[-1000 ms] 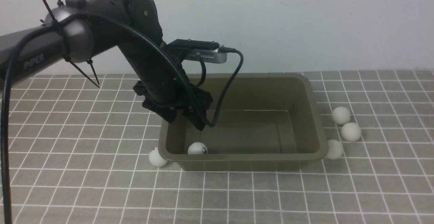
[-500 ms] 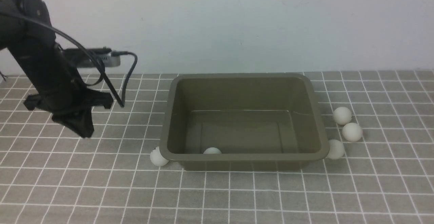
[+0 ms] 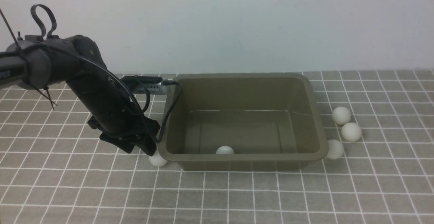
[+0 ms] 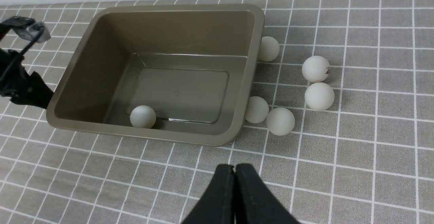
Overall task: Put the table tennis balls into the box on the grey coffee tablecloth.
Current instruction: 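Reach for and grasp a ping pong ball on the table beside the basket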
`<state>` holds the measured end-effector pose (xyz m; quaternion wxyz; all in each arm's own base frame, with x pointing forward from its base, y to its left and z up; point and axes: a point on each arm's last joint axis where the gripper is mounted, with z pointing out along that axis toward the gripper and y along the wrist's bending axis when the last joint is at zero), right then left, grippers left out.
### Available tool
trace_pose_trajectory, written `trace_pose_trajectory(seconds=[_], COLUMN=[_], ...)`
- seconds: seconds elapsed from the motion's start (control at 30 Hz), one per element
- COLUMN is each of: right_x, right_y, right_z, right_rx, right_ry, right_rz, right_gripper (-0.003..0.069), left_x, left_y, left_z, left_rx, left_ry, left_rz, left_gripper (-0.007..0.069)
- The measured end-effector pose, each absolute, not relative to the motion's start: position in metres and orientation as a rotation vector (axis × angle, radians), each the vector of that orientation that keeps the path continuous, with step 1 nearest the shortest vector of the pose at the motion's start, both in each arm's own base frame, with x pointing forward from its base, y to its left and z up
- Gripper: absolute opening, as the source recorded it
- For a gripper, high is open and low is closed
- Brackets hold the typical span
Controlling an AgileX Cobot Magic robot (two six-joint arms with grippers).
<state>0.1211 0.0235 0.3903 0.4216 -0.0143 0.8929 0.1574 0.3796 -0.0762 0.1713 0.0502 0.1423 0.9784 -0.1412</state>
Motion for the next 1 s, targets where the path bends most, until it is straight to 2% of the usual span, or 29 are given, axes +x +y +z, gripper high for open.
trace_pose_trajectory(seconds=[0.1,0.2,0.63,1.0], right_x=[0.121,0.121,0.121,0.121], right_y=[0.024,0.024,0.024,0.024], right_z=[0.39,0.39,0.39,0.39], right_rx=[-0.036,-0.036,-0.036,-0.036], right_ry=[2.236,2.237,2.237,2.236], right_rz=[0.394,0.394,0.394,0.394], right_gripper=[-0.001,-0.001,-0.001,-0.001], left_x=[0.381,0.382,0.383,0.382], left_y=[-0.08,-0.081,-0.087,-0.097], left_z=[0.168,0.166,0.166,0.16], left_rx=[0.42,0.405,0.327,0.425], left_ry=[2.972,2.972,2.953,2.944], left_rz=[-0.452,-0.476,-0.574,-0.557], left_gripper=[0.0528,0.0551,0.0554,0.0554])
